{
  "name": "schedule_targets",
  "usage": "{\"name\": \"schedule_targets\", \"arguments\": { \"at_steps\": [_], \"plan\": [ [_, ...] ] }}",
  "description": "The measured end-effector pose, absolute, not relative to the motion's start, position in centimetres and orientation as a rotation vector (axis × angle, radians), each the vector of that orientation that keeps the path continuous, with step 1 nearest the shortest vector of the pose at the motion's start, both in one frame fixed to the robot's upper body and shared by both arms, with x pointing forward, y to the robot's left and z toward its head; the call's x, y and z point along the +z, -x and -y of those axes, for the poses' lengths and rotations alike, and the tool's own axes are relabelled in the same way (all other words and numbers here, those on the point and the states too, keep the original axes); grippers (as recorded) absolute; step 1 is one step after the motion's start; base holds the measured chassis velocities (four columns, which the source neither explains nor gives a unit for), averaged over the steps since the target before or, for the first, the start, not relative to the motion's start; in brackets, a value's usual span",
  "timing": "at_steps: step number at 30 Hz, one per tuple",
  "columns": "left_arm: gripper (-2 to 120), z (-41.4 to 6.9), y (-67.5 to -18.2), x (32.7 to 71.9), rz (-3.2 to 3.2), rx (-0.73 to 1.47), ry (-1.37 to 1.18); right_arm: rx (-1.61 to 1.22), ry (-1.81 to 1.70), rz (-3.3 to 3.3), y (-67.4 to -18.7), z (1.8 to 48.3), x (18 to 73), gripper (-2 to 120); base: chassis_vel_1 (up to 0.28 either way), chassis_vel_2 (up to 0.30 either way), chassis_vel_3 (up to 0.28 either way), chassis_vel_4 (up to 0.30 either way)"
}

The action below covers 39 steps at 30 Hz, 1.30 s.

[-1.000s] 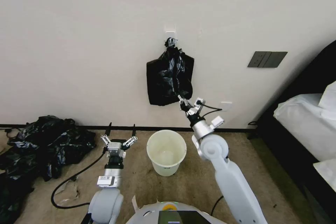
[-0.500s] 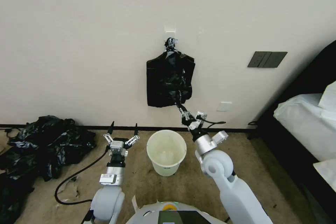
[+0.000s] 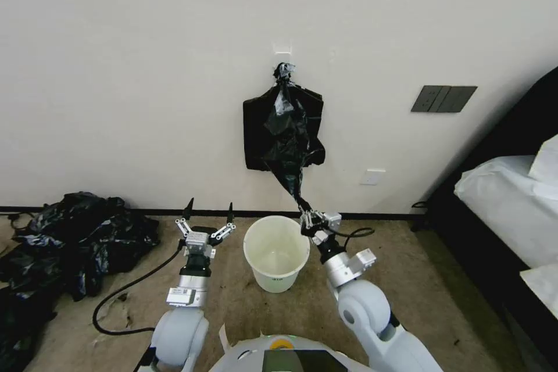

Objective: Place a trash bag onto the trash bin.

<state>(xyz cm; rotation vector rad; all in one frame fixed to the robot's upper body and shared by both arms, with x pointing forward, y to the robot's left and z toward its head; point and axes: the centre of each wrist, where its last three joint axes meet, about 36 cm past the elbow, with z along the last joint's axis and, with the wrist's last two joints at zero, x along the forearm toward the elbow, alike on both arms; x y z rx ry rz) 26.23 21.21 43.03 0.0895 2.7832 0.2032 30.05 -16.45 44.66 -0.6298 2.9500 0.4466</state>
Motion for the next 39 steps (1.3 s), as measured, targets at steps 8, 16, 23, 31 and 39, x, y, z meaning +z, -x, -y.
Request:
{"name": "schedule_targets", "arguments": {
  "at_steps": [8, 16, 23, 31, 39],
  "plan": [
    [100, -21.0, -26.1, 44.0, -2.769, 0.205, -0.123, 0.397, 0.61, -2.97, -29.1, 16.4, 43.6, 0, 0.0, 0.0, 0.0, 0.0],
    [100, -20.4, -26.2, 45.9, -2.746, 0.187, -0.213, 0.334, 0.518, -2.926, -30.9, 17.4, 44.9, 0, 0.0, 0.0, 0.0, 0.0],
    [100, -20.0, -27.9, 48.8, -2.756, 0.108, -0.428, 0.181, 0.447, -2.848, -33.7, 18.1, 46.8, 0, 0.0, 0.0, 0.0, 0.0],
    [100, -19.0, -34.0, 54.3, -2.738, 0.034, -0.737, 0.026, 0.392, -2.812, -36.0, 18.4, 46.4, 0, 0.0, 0.0, 0.0, 0.0],
    [100, -17.0, -39.0, 59.7, -2.773, 0.014, -0.809, 0.027, 0.372, -2.831, -36.4, 18.4, 45.4, 0, 0.0, 0.0, 0.0, 0.0]
  ]
}}
